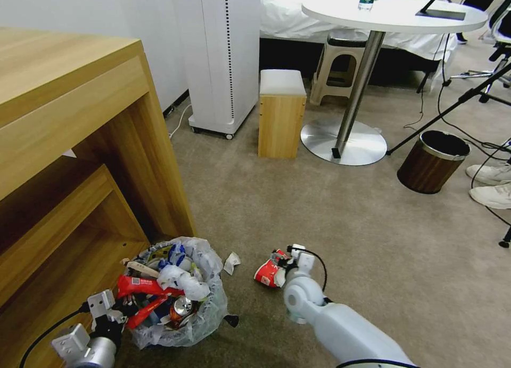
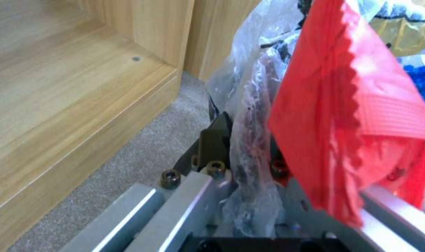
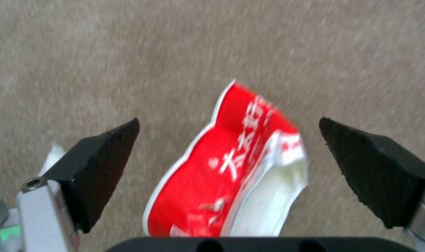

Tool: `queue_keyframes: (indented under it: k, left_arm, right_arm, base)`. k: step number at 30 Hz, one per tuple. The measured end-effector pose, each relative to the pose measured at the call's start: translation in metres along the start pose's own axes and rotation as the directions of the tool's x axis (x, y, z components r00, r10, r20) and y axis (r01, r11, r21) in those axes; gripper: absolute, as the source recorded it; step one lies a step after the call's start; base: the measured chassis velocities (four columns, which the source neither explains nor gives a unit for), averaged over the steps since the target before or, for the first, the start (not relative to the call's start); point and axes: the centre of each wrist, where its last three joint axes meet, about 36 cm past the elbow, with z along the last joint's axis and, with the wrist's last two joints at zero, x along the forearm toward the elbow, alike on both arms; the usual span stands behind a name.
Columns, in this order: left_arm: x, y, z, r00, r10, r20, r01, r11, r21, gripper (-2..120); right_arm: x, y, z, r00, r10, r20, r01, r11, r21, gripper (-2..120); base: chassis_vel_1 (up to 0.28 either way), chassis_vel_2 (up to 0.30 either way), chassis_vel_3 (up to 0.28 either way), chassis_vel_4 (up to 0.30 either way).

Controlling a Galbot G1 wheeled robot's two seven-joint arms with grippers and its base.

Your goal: Pick up the trash bin and place the garbage on the floor into it.

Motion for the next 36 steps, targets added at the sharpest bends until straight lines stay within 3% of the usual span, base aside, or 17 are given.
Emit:
queue_keyframes:
  k: [5, 13, 19, 31, 34, 36]
  left_arm:
    - [-0.003, -0.001, 0.001, 1.0, 0.0, 0.004, 0.0, 1.0, 0.007, 1]
    - [-0.004, -0.004, 0.004, 1.0, 0.002, 0.003, -0.002, 1.0, 0.01, 1]
    - [-0.001, -0.005, 0.002, 1.0, 0.006, 0.011, -0.006, 1.0, 0.008, 1]
    - [-0.001, -0.005, 0.004, 1.0, 0.007, 0.013, -0.007, 1.0, 0.005, 1]
    - [-0.002, -0.005, 0.003, 1.0, 0.009, 0.015, -0.009, 1.0, 0.004, 1]
    - [-0.002, -0.005, 0.003, 1.0, 0.009, 0.016, -0.009, 1.0, 0.004, 1]
  right_arm:
    - [-0.006, 0.003, 0.014, 1.0, 0.019, -0.016, -0.019, 1.0, 0.019, 96]
    - [-0.015, 0.004, 0.036, 0.999, 0.038, -0.036, -0.036, 0.998, 0.05, 84]
    - [-0.021, 0.002, 0.059, 0.998, 0.052, -0.04, -0.048, 0.995, 0.088, 61]
    - [-0.015, -0.006, 0.069, 1.0, 0.026, -0.011, -0.025, 0.995, 0.101, 19]
    - [-0.005, -0.02, 0.066, 0.99, -0.099, 0.101, 0.091, 0.993, 0.078, 5]
    - [-0.003, -0.024, 0.064, 0.984, -0.122, 0.126, 0.113, 0.99, 0.081, 2]
  base:
    - [0.0, 0.0, 0.0, 0.0]
    - [0.0, 0.0, 0.0, 0.0]
    - [0.0, 0.0, 0.0, 0.0]
    - [0.0, 0.0, 0.0, 0.0]
    - [0.0, 0.0, 0.0, 0.0]
    - [0.0, 0.0, 0.0, 0.0]
